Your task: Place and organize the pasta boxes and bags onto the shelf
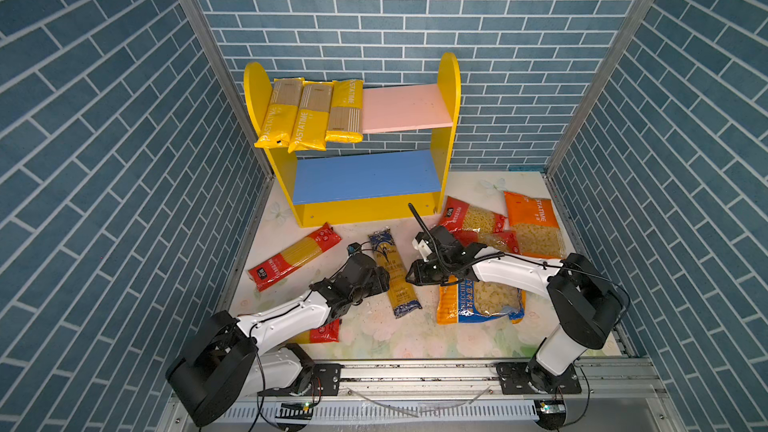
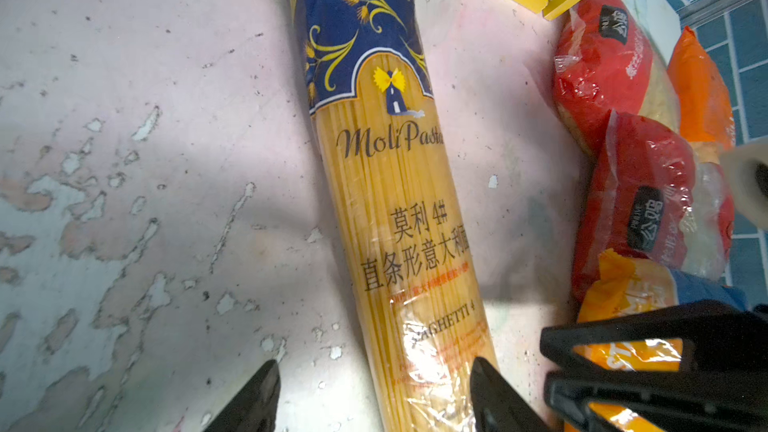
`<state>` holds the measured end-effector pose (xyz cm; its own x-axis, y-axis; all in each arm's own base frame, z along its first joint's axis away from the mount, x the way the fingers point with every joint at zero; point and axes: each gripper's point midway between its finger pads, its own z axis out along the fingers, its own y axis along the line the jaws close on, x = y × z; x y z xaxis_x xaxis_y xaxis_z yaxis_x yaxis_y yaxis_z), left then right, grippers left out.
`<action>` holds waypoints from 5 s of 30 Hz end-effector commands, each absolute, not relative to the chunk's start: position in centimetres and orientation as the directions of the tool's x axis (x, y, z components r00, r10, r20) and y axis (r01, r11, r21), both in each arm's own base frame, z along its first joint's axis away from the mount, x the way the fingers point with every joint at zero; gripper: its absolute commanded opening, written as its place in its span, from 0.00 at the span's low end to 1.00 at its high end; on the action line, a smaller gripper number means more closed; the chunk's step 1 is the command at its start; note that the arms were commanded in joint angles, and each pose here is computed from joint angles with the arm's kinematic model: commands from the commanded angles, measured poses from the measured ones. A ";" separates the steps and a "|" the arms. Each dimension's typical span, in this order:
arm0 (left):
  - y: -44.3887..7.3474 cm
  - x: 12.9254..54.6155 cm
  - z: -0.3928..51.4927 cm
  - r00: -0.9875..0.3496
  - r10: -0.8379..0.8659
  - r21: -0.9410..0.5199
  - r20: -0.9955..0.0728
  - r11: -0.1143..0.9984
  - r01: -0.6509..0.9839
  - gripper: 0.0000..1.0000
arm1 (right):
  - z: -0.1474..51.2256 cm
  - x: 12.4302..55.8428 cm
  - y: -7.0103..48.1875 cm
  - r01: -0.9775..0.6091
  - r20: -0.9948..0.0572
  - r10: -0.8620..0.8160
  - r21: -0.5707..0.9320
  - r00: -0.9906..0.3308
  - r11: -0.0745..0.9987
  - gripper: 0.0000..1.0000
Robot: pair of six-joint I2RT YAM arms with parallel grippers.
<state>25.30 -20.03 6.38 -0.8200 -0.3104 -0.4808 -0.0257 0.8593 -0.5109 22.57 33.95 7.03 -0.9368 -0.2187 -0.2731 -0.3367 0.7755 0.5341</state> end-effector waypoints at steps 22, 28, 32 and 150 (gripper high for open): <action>-20.1 26.6 2.6 -0.850 -0.317 -0.544 -0.421 0.838 -0.043 0.57 | 2.7 23.0 36.3 -0.153 -0.088 -0.128 0.693 -0.988 0.704 0.56; -20.2 26.3 1.3 -0.852 -0.337 -0.563 -0.401 0.824 -0.062 0.50 | 2.7 23.1 37.6 -0.151 -0.095 -0.121 0.748 -0.988 0.646 0.54; -21.0 26.3 1.0 -0.857 -0.349 -0.598 -0.379 0.799 -0.061 0.41 | 3.5 23.0 39.0 -0.174 -0.112 -0.142 0.796 -0.983 0.579 0.49; -24.8 29.0 38.6 -0.599 -0.436 -0.733 -0.672 0.274 0.623 0.17 | 34.9 22.7 36.5 -0.658 -0.678 0.150 0.734 -0.719 0.167 0.02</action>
